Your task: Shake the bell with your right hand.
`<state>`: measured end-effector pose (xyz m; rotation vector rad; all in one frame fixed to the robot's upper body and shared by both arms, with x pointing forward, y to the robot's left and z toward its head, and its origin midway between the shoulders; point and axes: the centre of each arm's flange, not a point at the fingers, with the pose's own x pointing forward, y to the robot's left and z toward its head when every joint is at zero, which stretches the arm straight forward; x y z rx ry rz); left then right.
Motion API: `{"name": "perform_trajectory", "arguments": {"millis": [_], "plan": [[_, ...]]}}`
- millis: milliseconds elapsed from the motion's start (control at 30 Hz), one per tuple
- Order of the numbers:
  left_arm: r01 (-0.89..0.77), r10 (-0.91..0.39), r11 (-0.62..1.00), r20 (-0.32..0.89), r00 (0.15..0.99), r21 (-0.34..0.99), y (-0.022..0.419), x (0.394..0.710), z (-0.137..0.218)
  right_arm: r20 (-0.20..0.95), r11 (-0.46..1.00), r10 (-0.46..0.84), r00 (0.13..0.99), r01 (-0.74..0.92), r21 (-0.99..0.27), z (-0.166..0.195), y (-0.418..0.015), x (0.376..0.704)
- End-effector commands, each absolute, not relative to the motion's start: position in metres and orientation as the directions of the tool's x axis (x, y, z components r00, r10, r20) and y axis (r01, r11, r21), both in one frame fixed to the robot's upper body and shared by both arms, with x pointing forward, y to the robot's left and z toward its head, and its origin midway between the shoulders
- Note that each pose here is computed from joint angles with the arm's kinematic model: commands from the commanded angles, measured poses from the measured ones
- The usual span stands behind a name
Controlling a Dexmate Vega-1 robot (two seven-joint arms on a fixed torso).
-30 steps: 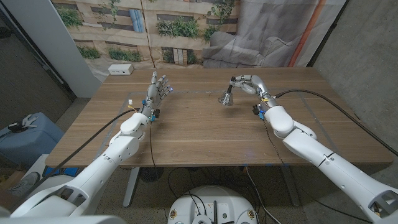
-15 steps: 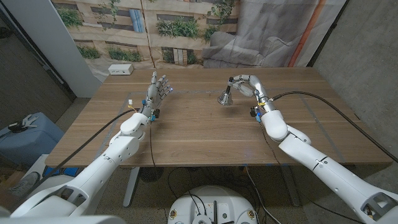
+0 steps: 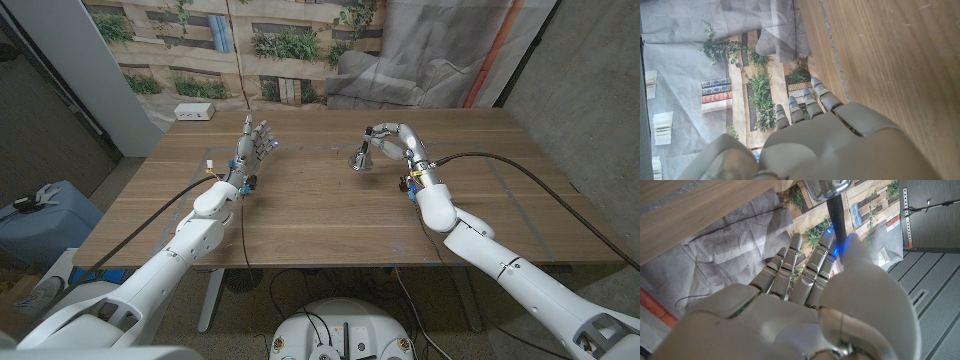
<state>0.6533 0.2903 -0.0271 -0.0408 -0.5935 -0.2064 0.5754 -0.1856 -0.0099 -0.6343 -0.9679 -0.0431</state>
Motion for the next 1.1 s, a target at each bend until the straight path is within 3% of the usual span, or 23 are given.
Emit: {"name": "perform_trajectory", "arguments": {"millis": [33, 1100], "plan": [[0.205, -0.181, 0.979, 0.559, 0.809, 0.021, 0.290, 0.653, -0.027, 0.781, 0.811, 0.264, 0.566, 0.308, -0.497, -0.013, -0.175, 0.575], [0.205, -0.181, 0.979, 0.559, 0.809, 0.021, 0.290, 0.654, -0.027, 0.772, 0.774, 0.347, 0.533, 0.302, -0.556, -0.019, -0.138, 0.584]]}}
